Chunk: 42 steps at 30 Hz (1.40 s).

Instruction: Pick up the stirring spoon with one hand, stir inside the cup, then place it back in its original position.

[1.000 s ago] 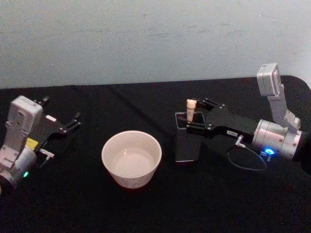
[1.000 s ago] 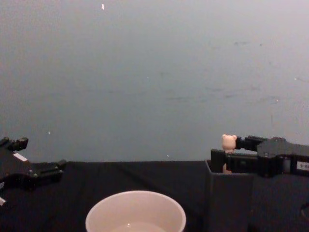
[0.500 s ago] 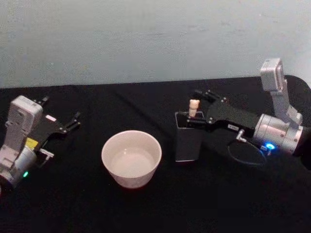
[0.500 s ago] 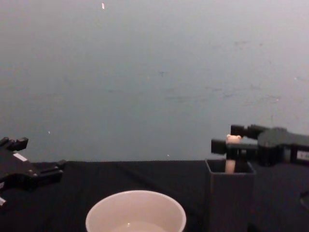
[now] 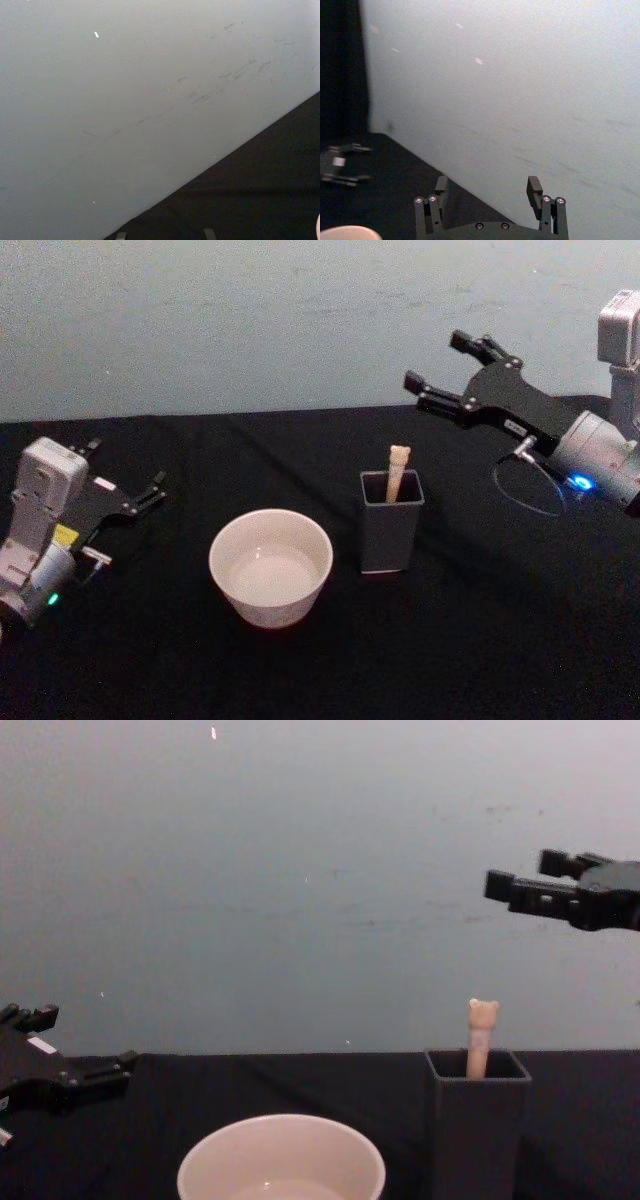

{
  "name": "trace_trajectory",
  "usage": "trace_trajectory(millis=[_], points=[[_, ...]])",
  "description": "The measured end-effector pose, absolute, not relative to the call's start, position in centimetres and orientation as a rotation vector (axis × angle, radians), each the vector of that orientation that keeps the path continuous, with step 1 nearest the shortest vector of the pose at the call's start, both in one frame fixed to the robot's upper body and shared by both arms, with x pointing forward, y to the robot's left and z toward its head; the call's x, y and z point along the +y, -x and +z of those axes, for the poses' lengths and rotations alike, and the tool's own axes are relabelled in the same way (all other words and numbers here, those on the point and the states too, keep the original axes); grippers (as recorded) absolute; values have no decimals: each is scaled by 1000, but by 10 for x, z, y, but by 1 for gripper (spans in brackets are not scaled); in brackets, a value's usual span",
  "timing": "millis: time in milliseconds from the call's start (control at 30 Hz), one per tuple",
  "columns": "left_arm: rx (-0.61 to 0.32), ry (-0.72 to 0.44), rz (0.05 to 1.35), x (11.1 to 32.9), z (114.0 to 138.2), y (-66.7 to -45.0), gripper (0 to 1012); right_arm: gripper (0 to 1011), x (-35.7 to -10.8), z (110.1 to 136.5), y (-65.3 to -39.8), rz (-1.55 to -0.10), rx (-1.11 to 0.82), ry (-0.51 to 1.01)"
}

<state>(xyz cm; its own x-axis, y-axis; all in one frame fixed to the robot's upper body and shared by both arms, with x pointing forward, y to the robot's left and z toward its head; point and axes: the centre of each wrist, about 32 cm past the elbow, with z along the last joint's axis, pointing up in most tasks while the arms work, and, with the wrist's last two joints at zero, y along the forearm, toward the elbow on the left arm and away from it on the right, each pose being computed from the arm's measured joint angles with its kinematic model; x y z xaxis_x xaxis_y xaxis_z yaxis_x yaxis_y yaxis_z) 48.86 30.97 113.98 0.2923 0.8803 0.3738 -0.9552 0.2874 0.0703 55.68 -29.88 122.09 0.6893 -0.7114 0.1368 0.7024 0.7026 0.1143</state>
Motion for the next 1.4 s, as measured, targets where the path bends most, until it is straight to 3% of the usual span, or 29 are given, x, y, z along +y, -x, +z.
trace_trajectory(millis=[300, 733, 1400], points=[[-285, -304, 1248, 310, 1140, -489, 1001, 1000, -297, 1198, -549, -982, -100, 72], [-285, -304, 1248, 310, 1140, -489, 1001, 1002, -287, 1162, -542, -1018, -4, 145], [-285, -304, 1248, 310, 1140, -489, 1001, 1000, -286, 1157, -541, -1030, 4, 166]])
